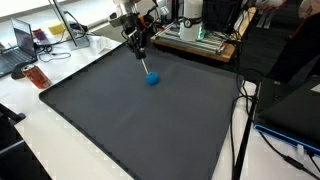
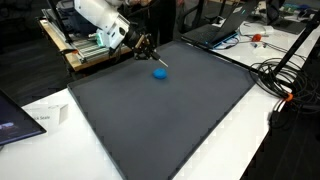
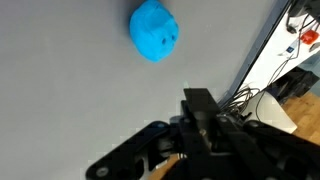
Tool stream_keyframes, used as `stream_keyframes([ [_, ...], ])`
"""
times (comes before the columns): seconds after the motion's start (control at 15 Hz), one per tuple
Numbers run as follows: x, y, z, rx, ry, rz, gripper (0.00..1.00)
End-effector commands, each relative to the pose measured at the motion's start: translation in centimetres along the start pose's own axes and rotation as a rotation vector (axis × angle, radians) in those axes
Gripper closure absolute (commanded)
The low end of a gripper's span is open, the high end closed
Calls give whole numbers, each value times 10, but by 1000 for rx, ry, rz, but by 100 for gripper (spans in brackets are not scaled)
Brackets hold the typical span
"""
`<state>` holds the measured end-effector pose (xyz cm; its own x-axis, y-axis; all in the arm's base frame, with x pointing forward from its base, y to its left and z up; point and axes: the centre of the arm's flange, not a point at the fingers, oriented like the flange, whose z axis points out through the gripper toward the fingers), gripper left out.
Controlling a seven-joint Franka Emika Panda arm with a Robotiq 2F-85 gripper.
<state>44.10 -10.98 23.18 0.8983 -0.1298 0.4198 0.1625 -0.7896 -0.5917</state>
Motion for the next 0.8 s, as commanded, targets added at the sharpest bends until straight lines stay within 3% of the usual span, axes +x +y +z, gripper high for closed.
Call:
stream_keyframes([
  [0.0, -17, -9, 15, -3, 51, -45, 97],
  [0.4, -28, -35, 26, -70, 55, -75, 97],
  [0.73, -16, -68, 17, -189, 38, -78, 97],
])
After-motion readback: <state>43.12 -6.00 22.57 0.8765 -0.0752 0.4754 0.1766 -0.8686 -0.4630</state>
